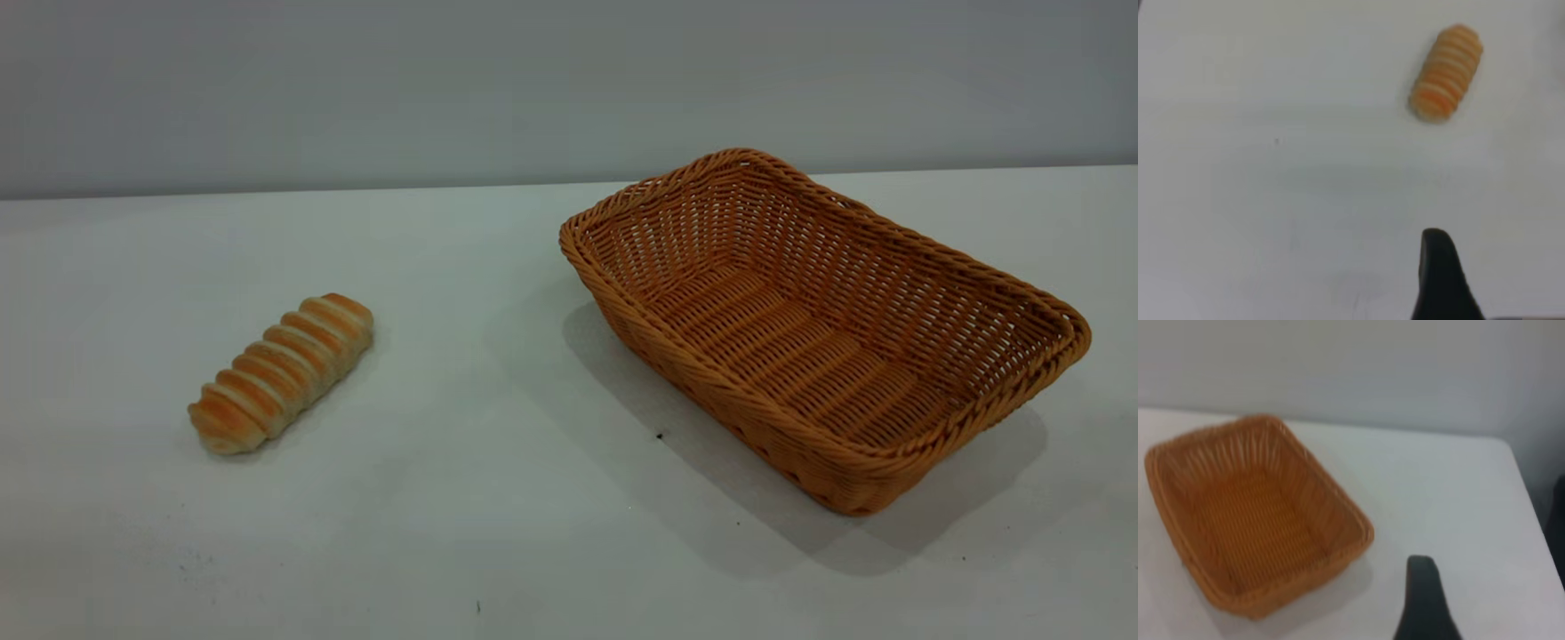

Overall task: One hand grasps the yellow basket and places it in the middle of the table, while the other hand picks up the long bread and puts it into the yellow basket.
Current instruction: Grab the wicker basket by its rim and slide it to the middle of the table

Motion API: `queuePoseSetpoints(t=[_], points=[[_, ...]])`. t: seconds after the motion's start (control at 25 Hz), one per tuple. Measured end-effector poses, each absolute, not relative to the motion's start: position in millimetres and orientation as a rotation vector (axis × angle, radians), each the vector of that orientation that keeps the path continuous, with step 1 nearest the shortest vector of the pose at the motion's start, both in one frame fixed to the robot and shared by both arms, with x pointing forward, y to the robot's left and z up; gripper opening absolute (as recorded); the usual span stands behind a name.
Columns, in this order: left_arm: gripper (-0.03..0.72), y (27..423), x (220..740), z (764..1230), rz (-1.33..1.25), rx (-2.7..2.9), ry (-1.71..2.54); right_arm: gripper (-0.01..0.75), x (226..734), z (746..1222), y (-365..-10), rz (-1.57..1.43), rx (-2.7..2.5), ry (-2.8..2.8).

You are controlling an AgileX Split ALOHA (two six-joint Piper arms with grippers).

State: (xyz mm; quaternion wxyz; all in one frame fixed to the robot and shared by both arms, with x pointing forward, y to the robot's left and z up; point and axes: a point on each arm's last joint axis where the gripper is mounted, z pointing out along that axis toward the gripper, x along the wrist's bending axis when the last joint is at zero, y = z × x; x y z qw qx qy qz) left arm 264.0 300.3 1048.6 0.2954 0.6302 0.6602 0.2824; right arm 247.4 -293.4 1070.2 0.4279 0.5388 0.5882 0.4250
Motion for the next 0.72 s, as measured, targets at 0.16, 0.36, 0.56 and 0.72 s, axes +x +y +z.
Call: queuePoseSetpoints(t=[0.16,0.36,0.56,0.72], points=[[0.489,300.6,273.9,1047.9,0.719,1.703,1.786,0.559,248.1,1073.0,-291.3,1.113,1.336,1.449],[0.489,300.7,276.6,1049.5,0.736,1.689,1.772,0.559,248.3,1073.7,-291.0,1.123,1.333,1.444],[0.489,300.7,276.2,1049.1,0.731,1.693,1.776,0.559,248.3,1073.7,-290.8,1.126,1.334,1.444],[0.489,300.7,276.0,1048.6,0.725,1.698,1.781,0.559,248.4,1074.9,-289.2,1.161,1.334,1.437]])
